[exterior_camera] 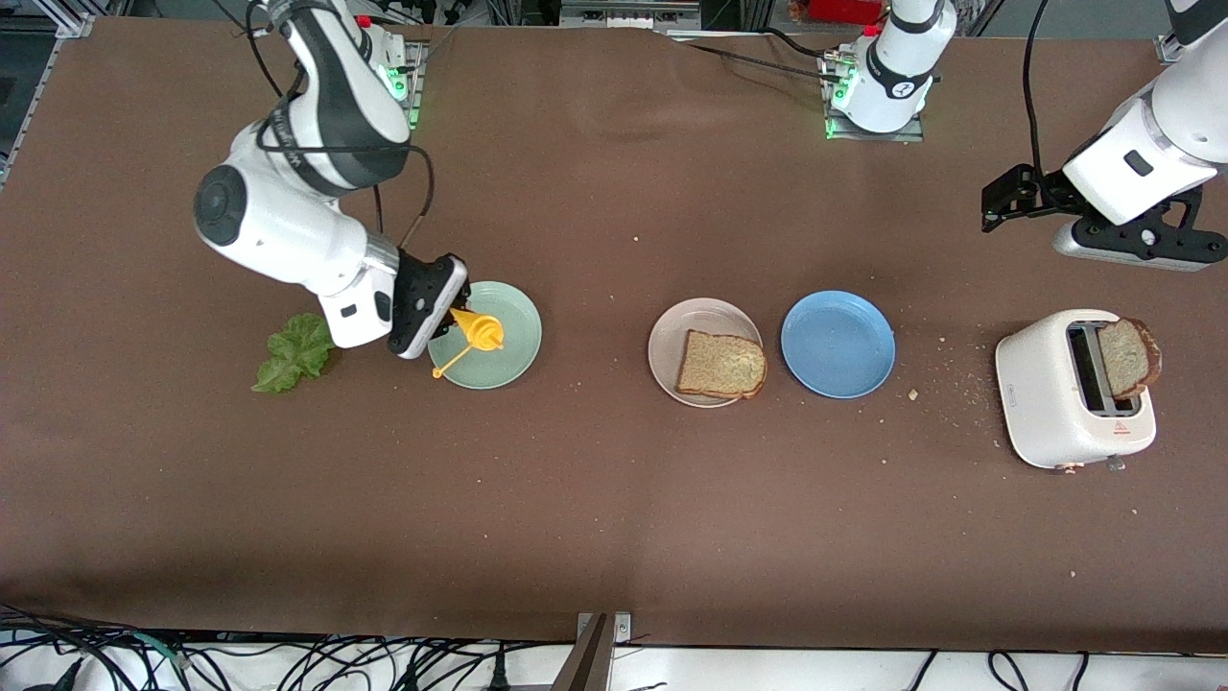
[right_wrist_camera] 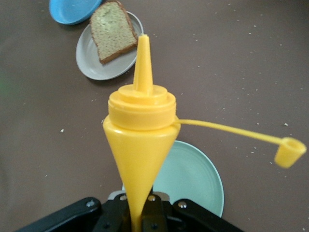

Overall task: Make sandwich in beige plate with both arms
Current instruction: 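Carry the mustard bottle back toward the mint-green plate, then set the mustard bottle down beside the mint-green plate and release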

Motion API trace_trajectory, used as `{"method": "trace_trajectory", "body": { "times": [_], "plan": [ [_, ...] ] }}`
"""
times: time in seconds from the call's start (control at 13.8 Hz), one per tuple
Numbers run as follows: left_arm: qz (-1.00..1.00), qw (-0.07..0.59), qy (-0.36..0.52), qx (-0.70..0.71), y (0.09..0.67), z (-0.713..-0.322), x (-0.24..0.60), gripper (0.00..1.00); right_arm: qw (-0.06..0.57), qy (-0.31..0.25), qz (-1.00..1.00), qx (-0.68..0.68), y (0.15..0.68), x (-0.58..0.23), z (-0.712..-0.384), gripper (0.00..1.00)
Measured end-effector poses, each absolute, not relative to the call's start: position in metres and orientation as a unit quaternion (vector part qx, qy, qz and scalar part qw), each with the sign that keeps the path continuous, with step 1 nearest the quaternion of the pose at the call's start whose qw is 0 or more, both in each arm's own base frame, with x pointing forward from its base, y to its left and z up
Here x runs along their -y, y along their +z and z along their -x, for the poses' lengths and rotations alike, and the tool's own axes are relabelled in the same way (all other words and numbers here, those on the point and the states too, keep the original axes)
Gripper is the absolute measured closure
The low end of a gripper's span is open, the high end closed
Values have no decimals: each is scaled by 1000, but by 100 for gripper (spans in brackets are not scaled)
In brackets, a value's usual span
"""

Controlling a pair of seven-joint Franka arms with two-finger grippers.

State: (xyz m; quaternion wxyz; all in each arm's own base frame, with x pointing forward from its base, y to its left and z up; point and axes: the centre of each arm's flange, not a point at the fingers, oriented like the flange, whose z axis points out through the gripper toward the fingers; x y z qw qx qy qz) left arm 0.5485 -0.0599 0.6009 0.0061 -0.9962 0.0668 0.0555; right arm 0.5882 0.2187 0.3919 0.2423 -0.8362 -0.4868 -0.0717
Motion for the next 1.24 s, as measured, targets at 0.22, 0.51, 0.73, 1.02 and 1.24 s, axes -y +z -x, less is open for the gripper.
{"method": "trace_trajectory", "body": {
  "times": [0.22,0.51,0.73,1.02,1.24],
  "plan": [
    [997,5,56,-48,601,-550,40,0,338,-90,780,519,366,-115,-597,95],
    [998,2,60,11,597,-553,-27,0,407,-143,717,548,310,-59,-598,95],
    [996,-3,72,52,582,-555,-77,0,442,-207,671,559,253,-47,-599,95],
    [996,-3,77,48,577,-558,-73,0,444,-246,631,586,219,-32,-596,95],
    [996,-3,77,37,577,-559,-61,0,438,-269,598,615,205,-27,-593,95]
  ]
}}
